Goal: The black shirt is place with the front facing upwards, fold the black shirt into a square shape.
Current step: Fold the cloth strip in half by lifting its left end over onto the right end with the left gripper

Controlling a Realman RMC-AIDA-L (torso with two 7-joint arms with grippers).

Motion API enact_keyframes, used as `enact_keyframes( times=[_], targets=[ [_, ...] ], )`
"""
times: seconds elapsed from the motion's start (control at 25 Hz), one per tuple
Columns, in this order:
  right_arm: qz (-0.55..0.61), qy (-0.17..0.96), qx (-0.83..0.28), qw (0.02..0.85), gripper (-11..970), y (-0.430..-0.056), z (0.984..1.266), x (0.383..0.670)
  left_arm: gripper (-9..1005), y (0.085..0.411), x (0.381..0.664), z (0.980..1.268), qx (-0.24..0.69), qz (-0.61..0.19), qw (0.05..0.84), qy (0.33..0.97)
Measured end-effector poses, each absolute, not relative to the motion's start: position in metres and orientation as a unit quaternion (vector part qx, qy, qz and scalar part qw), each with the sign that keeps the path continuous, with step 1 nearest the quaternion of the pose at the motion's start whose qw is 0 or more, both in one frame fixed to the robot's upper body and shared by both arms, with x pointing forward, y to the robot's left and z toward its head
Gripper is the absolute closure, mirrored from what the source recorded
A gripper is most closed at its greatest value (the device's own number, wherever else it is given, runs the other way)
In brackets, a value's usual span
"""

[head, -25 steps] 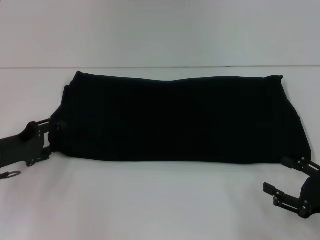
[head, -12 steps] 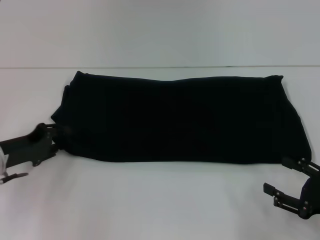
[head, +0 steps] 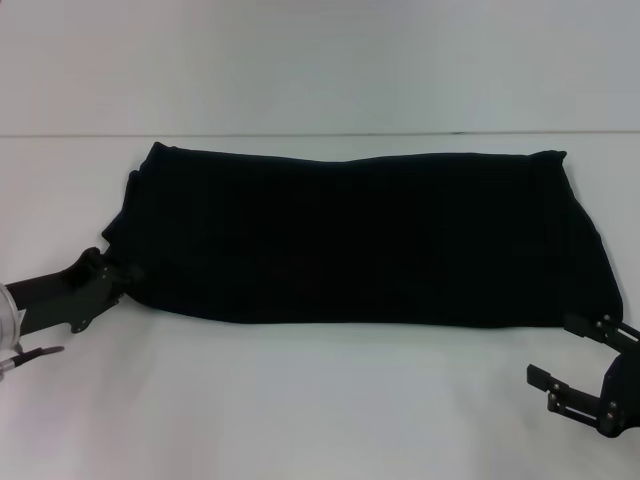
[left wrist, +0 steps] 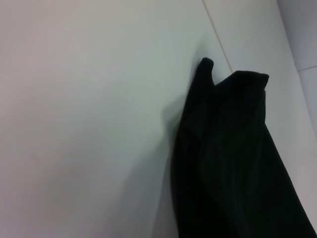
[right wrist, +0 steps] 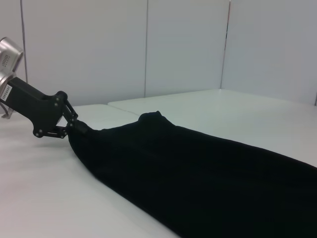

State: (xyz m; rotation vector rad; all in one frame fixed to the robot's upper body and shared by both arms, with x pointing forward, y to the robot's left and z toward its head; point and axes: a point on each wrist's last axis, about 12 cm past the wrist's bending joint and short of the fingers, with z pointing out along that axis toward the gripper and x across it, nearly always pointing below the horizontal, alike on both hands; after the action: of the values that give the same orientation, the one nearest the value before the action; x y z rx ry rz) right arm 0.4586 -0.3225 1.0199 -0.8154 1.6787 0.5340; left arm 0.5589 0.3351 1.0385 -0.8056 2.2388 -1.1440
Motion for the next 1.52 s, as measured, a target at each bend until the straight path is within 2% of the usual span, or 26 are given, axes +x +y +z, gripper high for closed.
enact_keyframes(
  times=[0.08, 0.2, 0.68, 1.0, 1.32, 1.52],
  targets=[
    [0.227, 0.714, -0.346, 0.565, 120, -0.322, 1.02, 0.459, 876, 0.336, 0.559, 1.039, -0.298, -0.42, 0.251, 0.82],
    [0.228, 0.713, -0.347, 0.566, 120, -0.322, 1.02, 0.46, 935, 0.337, 0.559, 1.039, -0.293, -0.422, 0.259, 0.818],
    [0.226, 0.713, -0.339, 0.571, 121, -0.323, 1.021, 0.461, 936, 0.346, 0.544, 1.033, -0.308, -0.424, 0.261, 0.811],
    [0.22, 0.712, -0.327, 0.581, 121, -0.325, 1.024, 0.466, 936, 0.375, 0.527, 1.033, -0.333, -0.419, 0.295, 0.791],
    [0.219, 0.711, -0.326, 0.583, 121, -0.322, 1.025, 0.473, 934, 0.417, 0.522, 1.047, -0.355, -0.395, 0.332, 0.779],
    [0.217, 0.715, -0.322, 0.581, 121, -0.323, 1.024, 0.473, 927, 0.416, 0.525, 1.054, -0.343, -0.411, 0.333, 0.776]
  ],
)
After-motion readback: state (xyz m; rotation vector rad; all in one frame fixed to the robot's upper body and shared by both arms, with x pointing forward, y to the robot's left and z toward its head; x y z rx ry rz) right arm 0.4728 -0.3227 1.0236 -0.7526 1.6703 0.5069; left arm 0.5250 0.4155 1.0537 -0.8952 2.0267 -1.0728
